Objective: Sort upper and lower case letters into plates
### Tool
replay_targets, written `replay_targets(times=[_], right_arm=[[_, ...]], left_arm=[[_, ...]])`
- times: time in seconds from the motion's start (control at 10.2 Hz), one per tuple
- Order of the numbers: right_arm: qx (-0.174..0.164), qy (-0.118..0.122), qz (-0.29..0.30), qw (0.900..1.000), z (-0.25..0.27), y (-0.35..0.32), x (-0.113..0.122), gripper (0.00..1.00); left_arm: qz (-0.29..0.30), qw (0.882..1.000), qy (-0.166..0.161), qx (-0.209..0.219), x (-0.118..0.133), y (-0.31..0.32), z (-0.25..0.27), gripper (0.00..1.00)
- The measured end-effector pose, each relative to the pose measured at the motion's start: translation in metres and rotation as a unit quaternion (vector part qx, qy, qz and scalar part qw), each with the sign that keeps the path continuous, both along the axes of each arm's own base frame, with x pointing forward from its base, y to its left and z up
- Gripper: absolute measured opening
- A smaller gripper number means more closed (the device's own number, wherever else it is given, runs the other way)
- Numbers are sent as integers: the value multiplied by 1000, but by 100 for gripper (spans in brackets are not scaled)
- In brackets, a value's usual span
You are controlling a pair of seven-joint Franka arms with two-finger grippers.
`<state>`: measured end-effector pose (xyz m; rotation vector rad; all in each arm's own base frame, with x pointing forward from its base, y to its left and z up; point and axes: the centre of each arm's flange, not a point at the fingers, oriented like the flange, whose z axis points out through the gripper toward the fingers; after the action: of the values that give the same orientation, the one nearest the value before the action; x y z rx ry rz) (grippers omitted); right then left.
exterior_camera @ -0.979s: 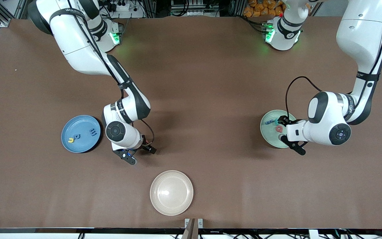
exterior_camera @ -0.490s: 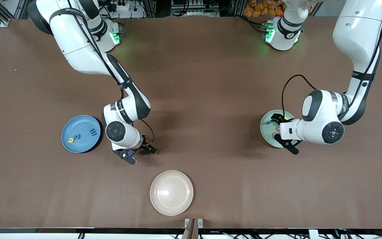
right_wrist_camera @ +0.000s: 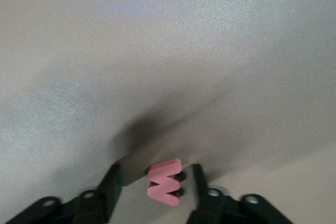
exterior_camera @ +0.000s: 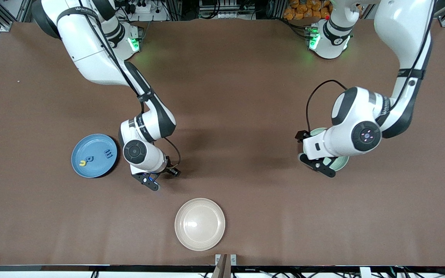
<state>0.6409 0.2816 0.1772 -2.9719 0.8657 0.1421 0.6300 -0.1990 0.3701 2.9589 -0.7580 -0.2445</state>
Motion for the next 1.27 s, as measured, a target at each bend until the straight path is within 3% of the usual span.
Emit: replay_targets(times=[0.2,0.39,0.69,0.98,1.27], right_arm=[[0,0,0,1000,3,0,0,26],[-2,3,1,1000,10,0,0,27],[-9,21,26,999,51,-34,10,27],[1,49,97,994,82,-175,36,27],[11,66,147,987,74,-289,35,27]], left_arm=[[16,999,-51,4,16,18,65,100],[35,995,-95,0,18,35,123,100],[60,990,-125,2,15,65,166,100],[62,987,-149,4,-1,68,209,100],[90,985,-149,16,-17,90,237,100]])
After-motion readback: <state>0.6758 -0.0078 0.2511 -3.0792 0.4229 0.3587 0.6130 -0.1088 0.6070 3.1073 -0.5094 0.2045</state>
